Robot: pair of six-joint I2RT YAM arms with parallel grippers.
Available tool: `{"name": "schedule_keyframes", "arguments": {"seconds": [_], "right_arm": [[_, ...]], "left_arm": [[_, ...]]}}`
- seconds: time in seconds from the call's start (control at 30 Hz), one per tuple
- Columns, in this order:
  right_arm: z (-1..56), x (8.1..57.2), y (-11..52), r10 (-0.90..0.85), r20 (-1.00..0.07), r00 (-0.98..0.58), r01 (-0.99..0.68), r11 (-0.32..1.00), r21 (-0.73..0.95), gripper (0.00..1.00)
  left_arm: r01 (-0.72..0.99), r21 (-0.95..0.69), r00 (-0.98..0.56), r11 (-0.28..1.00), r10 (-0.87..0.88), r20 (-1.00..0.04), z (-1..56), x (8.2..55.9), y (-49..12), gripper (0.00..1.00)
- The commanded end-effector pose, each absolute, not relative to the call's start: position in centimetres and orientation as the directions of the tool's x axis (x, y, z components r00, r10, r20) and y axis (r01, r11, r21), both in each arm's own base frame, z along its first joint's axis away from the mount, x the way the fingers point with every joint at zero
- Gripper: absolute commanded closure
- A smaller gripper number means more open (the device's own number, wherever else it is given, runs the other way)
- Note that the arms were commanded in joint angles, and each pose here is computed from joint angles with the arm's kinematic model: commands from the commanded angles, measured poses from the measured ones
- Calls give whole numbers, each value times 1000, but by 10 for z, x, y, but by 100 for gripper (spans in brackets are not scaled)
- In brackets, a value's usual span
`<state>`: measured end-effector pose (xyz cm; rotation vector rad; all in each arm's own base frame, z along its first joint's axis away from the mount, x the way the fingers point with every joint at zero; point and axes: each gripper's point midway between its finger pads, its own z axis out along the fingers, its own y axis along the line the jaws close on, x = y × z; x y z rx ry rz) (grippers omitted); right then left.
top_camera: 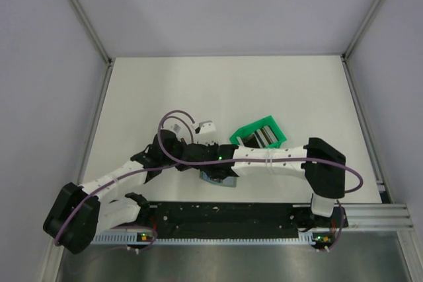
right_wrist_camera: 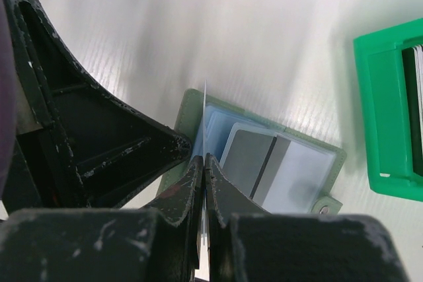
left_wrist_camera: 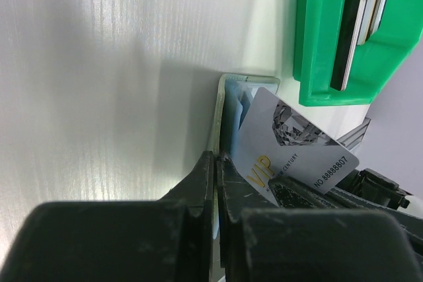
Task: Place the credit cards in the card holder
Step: Turn over the card slot in the card holder.
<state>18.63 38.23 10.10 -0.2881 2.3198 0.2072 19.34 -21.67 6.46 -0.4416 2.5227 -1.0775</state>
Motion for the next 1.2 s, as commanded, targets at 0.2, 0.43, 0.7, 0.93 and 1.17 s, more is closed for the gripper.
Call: {"name": "schedule_keyframes", "arguments": {"seconds": [0.2, 0.43, 0.7, 0.93, 1.17], "right_arm": [[124, 183, 368, -106, -754, -648, -245, 967, 74, 100], [131, 182, 356, -73, -763, -642, -224, 970, 96, 100], [132, 181, 342, -53, -768, -638, -205, 973, 103, 100], [123, 176, 327, -26, -749, -662, -178, 976, 123, 100], [119, 173, 314, -7, -734, -679, -177, 972, 154, 100]], "left_arm": [[-118, -738, -873, 664, -423, -241, 64, 197, -214, 100], [-126, -725, -873, 677, -423, -243, 58, 195, -210, 100], [-136, -717, -871, 683, -427, -242, 54, 193, -207, 100], [-148, -715, -866, 683, -438, -239, 49, 189, -204, 100], [-159, -712, -860, 684, -450, -241, 42, 181, -197, 100]]}}
